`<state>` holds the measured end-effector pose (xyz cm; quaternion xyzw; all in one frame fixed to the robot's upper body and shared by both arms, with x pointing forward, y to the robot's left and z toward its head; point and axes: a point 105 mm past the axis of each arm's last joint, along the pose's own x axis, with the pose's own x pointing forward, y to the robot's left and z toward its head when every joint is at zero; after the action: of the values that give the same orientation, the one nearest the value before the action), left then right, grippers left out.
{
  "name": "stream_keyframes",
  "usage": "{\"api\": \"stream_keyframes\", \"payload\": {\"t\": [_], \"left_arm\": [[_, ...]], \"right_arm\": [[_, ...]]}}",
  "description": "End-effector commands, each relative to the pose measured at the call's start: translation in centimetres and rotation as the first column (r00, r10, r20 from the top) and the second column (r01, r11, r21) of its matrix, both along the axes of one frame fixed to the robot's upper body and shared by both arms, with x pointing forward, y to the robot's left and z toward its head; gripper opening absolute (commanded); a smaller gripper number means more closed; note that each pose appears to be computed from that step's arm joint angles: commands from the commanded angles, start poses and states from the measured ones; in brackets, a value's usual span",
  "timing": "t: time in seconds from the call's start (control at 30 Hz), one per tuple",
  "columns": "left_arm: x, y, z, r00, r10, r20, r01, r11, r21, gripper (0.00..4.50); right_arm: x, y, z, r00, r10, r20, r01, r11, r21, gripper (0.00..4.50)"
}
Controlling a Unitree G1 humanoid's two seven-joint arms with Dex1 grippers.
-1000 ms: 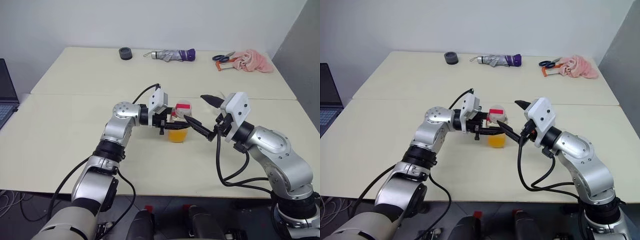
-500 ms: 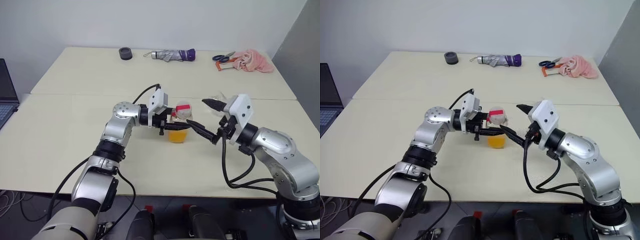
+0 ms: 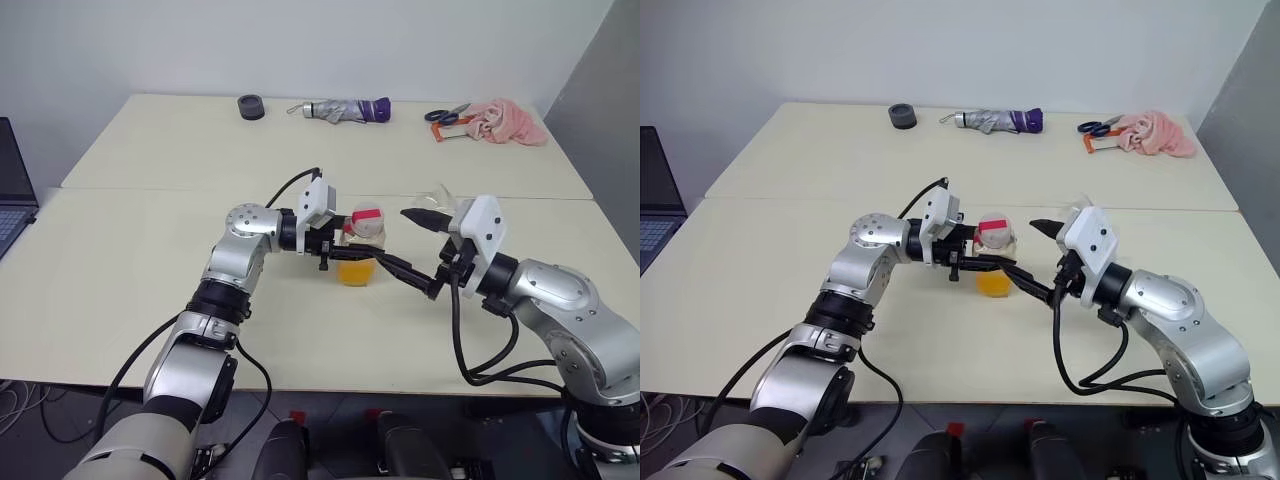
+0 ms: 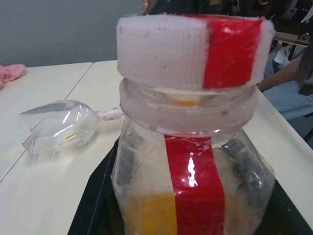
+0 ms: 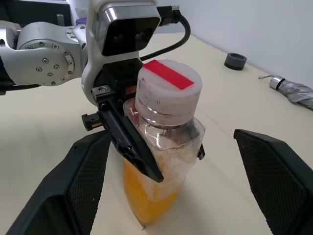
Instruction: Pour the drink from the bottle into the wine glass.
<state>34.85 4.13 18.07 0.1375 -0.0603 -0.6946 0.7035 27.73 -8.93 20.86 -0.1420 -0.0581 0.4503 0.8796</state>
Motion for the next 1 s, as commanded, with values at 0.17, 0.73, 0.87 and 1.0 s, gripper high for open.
{"api": "stream_keyframes", "payload": {"t": [0.17, 0.73, 0.87, 1.0], "left_arm": [[-0.1, -0.3, 2.3, 0.998, -0.014, 0.06, 0.017, 0.998, -0.054, 1.76], [-0.4, -0.5, 2.5, 0.998, -0.033, 0.056, 0.037, 0.998, -0.056, 1.76], [-0.5, -0.5, 2.5, 0.998, -0.032, 0.058, 0.035, 0.998, -0.054, 1.76], [-0.4, -0.4, 2.5, 0.998, -0.03, 0.058, 0.033, 0.998, -0.053, 1.76]], "right_arm": [[-1.0, 0.2, 1.8, 0.998, 0.053, 0.02, -0.055, 0.995, 0.084, 4.24], [1.5, 1.3, 3.7, 0.995, 0.071, 0.07, -0.078, 0.991, 0.107, 4.24], [1.6, 1.4, 3.4, 0.994, 0.074, 0.084, -0.081, 0.993, 0.085, 4.24], [1.7, 1.4, 3.2, 0.993, 0.066, 0.096, -0.073, 0.995, 0.073, 4.24]]}}
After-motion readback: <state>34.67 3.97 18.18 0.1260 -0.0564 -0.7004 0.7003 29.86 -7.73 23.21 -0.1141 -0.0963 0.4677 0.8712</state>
